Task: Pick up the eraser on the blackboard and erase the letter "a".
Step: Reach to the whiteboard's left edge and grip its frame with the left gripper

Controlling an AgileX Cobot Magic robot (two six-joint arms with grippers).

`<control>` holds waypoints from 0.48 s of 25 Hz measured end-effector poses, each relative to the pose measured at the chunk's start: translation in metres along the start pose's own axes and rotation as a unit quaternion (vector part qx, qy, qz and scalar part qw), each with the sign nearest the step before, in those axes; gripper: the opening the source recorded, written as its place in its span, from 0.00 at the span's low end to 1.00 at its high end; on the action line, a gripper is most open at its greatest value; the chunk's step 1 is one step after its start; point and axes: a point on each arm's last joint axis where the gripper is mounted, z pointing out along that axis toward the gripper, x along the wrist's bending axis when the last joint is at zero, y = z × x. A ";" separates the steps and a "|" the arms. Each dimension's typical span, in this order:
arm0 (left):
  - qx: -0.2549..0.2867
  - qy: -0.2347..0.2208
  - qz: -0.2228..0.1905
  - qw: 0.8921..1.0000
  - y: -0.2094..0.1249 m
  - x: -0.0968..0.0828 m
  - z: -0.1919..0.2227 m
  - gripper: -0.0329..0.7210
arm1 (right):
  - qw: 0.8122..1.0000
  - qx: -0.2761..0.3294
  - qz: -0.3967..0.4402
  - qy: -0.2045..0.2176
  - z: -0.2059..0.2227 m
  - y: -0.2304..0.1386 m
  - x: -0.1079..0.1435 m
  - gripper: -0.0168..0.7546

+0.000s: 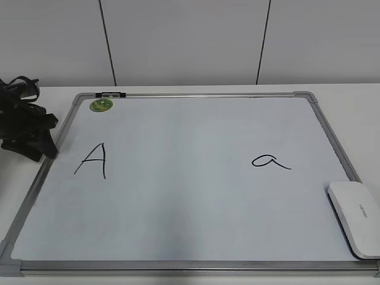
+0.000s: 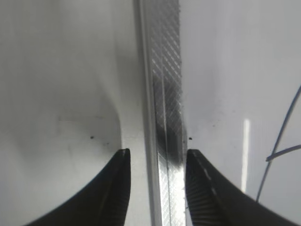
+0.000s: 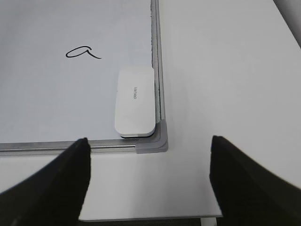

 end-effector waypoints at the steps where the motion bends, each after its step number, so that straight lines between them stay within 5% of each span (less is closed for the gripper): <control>1: 0.003 -0.001 -0.001 1.000 0.000 0.000 0.002 0.42 | 1.000 0.000 0.000 0.000 0.000 0.000 0.000 0.78; 7: 0.011 -0.003 -0.004 1.000 -0.001 0.002 0.007 0.41 | 1.000 0.000 0.000 0.000 0.000 0.000 0.000 0.78; 12: 0.012 -0.007 -0.007 1.000 -0.001 0.001 0.008 0.29 | 1.000 0.000 0.000 0.000 0.000 0.000 0.000 0.78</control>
